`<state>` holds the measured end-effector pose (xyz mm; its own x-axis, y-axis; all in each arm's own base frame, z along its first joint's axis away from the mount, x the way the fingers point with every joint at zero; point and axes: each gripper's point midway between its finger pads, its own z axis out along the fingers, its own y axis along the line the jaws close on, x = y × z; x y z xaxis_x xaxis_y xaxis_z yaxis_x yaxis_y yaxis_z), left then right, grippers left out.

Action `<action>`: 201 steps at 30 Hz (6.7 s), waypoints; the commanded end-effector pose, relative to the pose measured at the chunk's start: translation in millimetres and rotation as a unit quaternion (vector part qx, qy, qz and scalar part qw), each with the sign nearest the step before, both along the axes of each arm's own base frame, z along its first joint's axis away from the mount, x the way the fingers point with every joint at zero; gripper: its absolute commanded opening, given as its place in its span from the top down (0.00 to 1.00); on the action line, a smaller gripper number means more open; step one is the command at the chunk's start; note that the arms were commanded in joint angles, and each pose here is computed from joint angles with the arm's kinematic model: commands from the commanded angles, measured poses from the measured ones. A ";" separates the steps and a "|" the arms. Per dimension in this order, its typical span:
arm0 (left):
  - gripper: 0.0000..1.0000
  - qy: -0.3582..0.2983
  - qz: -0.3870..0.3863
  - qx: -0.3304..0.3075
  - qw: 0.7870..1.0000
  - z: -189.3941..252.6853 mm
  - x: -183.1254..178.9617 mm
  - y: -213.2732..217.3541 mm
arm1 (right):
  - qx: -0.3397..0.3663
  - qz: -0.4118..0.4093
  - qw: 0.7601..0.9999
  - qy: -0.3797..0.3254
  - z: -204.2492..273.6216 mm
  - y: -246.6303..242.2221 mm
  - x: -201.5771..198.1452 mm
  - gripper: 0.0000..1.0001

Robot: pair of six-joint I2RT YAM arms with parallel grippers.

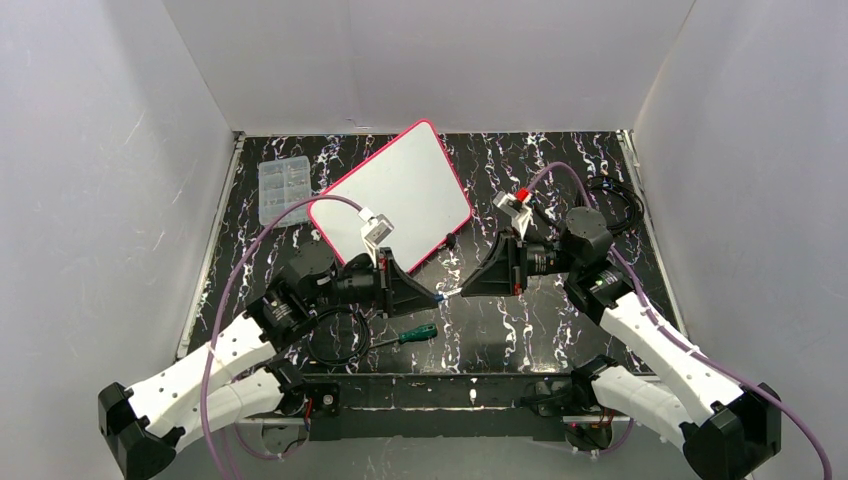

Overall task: Write a sentence on the whiteboard
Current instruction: Open the whiteboard marker at the center of the board, then place the pen cap at the center of the board, then write a sentence on the whiteboard.

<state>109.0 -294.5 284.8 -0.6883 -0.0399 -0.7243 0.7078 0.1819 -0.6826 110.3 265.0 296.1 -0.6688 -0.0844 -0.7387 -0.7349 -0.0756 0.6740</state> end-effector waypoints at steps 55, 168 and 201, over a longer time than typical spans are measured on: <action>0.84 -0.057 0.038 0.388 0.919 -221.4 57.1 -48.8 | -0.199 -0.473 0.851 -0.111 -38.8 -111.3 113.1 0.99; 1.00 0.017 0.317 0.182 0.931 -67.9 193.5 225.4 | 0.000 -0.291 0.944 -0.154 -20.5 200.2 186.1 0.99; 1.00 0.007 0.318 0.186 0.930 -65.5 192.3 225.8 | -0.100 -0.267 0.948 -0.144 -97.7 186.4 155.4 0.99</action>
<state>309.4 -66.5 216.6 -0.6360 -0.2266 -0.7376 0.3339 0.7810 -0.5278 256.7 465.6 209.0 -0.4537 0.0719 -0.8882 -0.8079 0.3875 0.4441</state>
